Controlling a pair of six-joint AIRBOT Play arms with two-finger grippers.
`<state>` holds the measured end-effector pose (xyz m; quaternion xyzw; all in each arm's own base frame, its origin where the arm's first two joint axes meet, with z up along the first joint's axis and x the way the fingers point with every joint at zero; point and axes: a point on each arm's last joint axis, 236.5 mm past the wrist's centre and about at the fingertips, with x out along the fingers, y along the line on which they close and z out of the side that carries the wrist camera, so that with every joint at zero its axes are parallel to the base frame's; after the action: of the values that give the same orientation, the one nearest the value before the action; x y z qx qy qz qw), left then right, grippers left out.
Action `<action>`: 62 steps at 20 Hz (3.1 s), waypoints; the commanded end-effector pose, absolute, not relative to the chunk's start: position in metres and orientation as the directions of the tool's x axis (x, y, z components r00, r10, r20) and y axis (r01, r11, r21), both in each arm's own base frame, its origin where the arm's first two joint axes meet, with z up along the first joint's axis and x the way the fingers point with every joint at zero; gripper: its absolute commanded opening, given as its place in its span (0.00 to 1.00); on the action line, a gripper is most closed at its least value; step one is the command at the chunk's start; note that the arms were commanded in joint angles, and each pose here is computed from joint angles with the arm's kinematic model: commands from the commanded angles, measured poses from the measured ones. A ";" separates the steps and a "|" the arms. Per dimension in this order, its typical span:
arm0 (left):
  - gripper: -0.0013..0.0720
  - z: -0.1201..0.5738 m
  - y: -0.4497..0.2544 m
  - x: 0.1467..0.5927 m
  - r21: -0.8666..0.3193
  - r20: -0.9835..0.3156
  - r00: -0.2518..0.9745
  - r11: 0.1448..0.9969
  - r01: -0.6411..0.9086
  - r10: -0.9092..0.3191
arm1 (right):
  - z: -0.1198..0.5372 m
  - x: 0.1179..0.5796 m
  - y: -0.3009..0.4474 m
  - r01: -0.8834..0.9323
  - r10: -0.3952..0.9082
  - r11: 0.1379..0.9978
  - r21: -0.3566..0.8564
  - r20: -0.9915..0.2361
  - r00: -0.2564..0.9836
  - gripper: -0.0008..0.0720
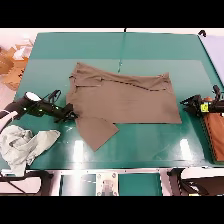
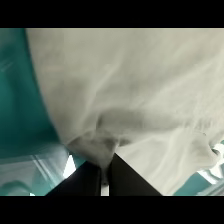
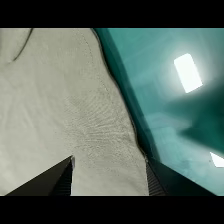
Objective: Fold the shirts.
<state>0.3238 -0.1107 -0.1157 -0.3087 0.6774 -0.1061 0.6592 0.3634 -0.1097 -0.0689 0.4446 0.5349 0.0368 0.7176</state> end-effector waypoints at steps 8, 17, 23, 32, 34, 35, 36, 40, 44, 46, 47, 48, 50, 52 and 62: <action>0.06 -0.089 -0.096 0.352 -0.556 -0.831 0.105 0.808 -0.197 -0.547 | -0.122 0.262 -0.084 0.603 0.616 0.557 0.571 -0.771 0.162 0.66; 0.06 -0.087 -0.097 0.356 -0.563 -0.826 0.121 0.802 -0.197 -0.550 | -0.125 0.268 -0.028 0.521 0.693 0.558 0.646 -0.708 0.137 0.13; 0.06 0.094 -0.113 0.412 -0.611 -0.668 0.423 0.776 0.158 -0.612 | 0.006 0.369 -0.027 0.185 0.655 0.596 0.781 -0.606 0.450 0.04; 0.06 0.571 -0.130 0.200 0.088 0.197 0.809 0.832 0.548 -0.554 | 0.493 0.285 0.030 -0.329 0.323 0.917 0.225 0.064 0.944 0.04; 0.06 0.595 -0.135 0.163 0.160 0.256 0.786 0.826 0.540 -0.563 | 0.537 0.244 0.044 -0.274 0.250 0.952 0.134 0.171 0.953 0.04; 0.06 0.594 -0.137 0.160 0.160 0.250 0.784 0.823 0.545 -0.568 | 0.545 0.234 0.046 -0.245 0.219 0.962 0.124 0.189 0.957 0.03; 0.06 0.587 -0.137 0.164 0.139 0.223 0.792 0.823 0.551 -0.568 | 0.546 0.229 0.045 -0.225 0.198 0.966 0.128 0.192 0.961 0.04; 0.06 0.514 -0.128 0.227 -0.029 -0.007 0.831 0.831 0.555 -0.556 | 0.509 0.261 0.016 -0.183 0.169 0.959 0.215 0.085 0.982 0.04; 0.06 0.386 -0.122 0.315 -0.284 -0.272 0.774 0.816 0.503 -0.572 | 0.385 0.344 -0.015 -0.194 0.274 0.897 0.397 -0.156 0.949 0.03; 0.06 0.312 -0.119 0.361 -0.418 -0.348 0.733 0.797 0.437 -0.585 | 0.297 0.390 -0.024 -0.147 0.305 0.877 0.458 -0.293 0.906 0.04; 0.06 0.271 -0.117 0.385 -0.477 -0.373 0.719 0.786 0.395 -0.587 | 0.253 0.410 -0.031 -0.102 0.301 0.871 0.480 -0.359 0.883 0.03; 0.06 0.232 -0.116 0.407 -0.510 -0.399 0.713 0.786 0.349 -0.576 | 0.209 0.428 -0.039 -0.047 0.297 0.858 0.511 -0.420 0.857 0.03; 0.06 0.152 -0.117 0.450 -0.534 -0.481 0.691 0.805 0.256 -0.539 | 0.130 0.462 -0.055 0.046 0.301 0.830 0.556 -0.515 0.803 0.03; 0.06 0.086 -0.129 0.488 -0.551 -0.544 0.655 0.812 0.193 -0.525 | 0.059 0.491 -0.072 0.141 0.304 0.795 0.590 -0.589 0.749 0.04; 0.06 0.062 -0.125 0.610 -0.605 -0.468 0.749 0.788 0.114 -0.468 | -0.008 0.601 -0.111 0.139 0.358 0.750 0.647 -0.573 0.737 0.03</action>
<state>0.5880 -0.1307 0.0572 -0.2781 0.3362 -0.1758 0.8824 0.5802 -0.1034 -0.0111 0.3504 0.3714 0.0566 0.8579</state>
